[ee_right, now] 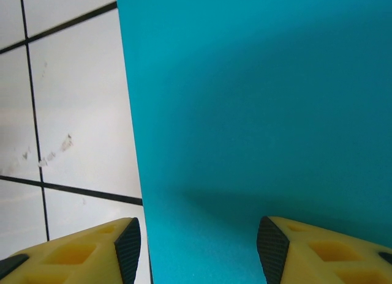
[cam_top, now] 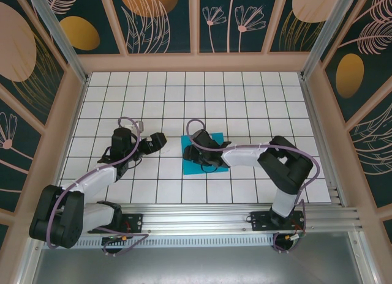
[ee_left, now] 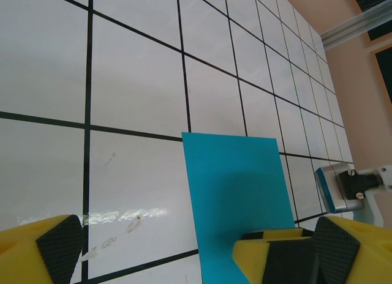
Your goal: Fold a paper plane with a square sheet of paper (pick it up from the middle)
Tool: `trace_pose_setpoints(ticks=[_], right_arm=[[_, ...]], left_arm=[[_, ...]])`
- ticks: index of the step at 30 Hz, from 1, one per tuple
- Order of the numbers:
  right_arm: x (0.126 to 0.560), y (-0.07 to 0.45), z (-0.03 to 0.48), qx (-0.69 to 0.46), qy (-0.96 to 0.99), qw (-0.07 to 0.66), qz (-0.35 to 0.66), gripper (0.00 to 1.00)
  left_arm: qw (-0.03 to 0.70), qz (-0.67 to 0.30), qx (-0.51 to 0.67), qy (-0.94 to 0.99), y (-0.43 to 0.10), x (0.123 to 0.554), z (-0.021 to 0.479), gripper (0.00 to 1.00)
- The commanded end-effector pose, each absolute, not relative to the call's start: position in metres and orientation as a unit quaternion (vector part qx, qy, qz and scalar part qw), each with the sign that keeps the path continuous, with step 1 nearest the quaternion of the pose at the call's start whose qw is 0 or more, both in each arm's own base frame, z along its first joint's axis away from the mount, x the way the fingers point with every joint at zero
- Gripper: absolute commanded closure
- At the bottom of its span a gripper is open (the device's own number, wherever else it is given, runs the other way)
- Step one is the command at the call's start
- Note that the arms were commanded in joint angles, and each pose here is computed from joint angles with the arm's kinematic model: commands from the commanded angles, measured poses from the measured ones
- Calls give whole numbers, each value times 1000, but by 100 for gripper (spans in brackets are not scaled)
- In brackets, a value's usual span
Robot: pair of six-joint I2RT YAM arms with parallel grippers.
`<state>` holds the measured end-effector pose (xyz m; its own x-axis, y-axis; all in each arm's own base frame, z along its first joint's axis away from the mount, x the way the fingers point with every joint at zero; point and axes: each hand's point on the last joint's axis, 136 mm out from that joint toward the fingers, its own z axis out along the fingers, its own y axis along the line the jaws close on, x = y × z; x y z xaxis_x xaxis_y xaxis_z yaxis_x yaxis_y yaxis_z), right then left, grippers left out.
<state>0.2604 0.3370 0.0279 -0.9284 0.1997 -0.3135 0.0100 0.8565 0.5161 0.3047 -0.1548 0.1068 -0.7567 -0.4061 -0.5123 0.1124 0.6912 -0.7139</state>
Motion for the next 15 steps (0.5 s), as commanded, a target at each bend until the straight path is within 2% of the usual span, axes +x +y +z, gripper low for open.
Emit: trace_pose_setpoints(ticks=[1,4,7,12,15], right_arm=[[263,331,16,76,951,187,235,42],[272,331,47,52,944,227,232,38],[285,310,73,35,945,275,175,30],[302,262,106,30,930,359,69,4],[307,246,125,34,915,399,54,1]], left_arm=[[340,-395,-77,850,-160,304,112,1],[343,-396,-76,849,-160,305,114,1],[342,-398,-73,848,-163,306,115,1],[343,-393,-68,851,-173,308,114,1],[359,-389,-69,846,-173,308,116,2]])
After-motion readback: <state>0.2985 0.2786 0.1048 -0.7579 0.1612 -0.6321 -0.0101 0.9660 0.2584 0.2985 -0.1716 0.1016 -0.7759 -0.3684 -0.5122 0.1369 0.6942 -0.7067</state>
